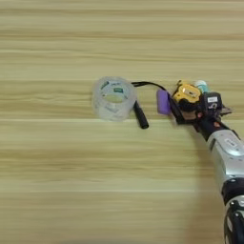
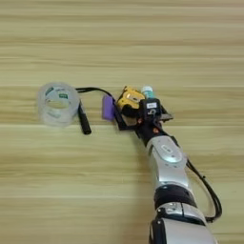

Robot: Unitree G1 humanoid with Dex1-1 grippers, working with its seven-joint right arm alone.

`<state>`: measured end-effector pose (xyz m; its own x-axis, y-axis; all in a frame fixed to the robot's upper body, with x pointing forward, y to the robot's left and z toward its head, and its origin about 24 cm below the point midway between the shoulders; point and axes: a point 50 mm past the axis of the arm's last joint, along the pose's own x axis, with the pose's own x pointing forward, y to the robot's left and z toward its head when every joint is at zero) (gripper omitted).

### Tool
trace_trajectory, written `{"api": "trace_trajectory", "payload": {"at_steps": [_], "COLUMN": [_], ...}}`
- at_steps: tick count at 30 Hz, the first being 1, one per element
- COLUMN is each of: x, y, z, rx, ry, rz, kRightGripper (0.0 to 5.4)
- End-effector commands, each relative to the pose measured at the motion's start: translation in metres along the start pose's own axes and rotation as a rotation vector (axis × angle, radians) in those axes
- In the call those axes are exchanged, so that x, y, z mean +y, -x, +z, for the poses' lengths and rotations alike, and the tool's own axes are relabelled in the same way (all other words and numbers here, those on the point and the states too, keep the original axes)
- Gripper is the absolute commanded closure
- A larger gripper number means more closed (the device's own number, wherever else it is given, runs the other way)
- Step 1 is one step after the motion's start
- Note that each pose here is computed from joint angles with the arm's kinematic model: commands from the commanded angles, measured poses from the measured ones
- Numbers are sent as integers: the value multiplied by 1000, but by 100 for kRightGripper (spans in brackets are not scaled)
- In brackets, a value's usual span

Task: Move the objects on the table

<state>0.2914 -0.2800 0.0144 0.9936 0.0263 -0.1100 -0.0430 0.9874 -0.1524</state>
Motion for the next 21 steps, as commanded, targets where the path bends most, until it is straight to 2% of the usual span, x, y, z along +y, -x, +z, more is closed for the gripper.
{"api": "trace_trajectory", "payload": {"at_steps": [1,6,12,21], "x": [-12,-12,-12,-13], "y": [-16,-17,-17,-17], "z": [37,36,35,35], "rx": [-120,-111,-106,-106], "ry": [53,47,41,39], "rz": [-14,-13,-7,-6], "kRightGripper": [5,5,79,84]}}
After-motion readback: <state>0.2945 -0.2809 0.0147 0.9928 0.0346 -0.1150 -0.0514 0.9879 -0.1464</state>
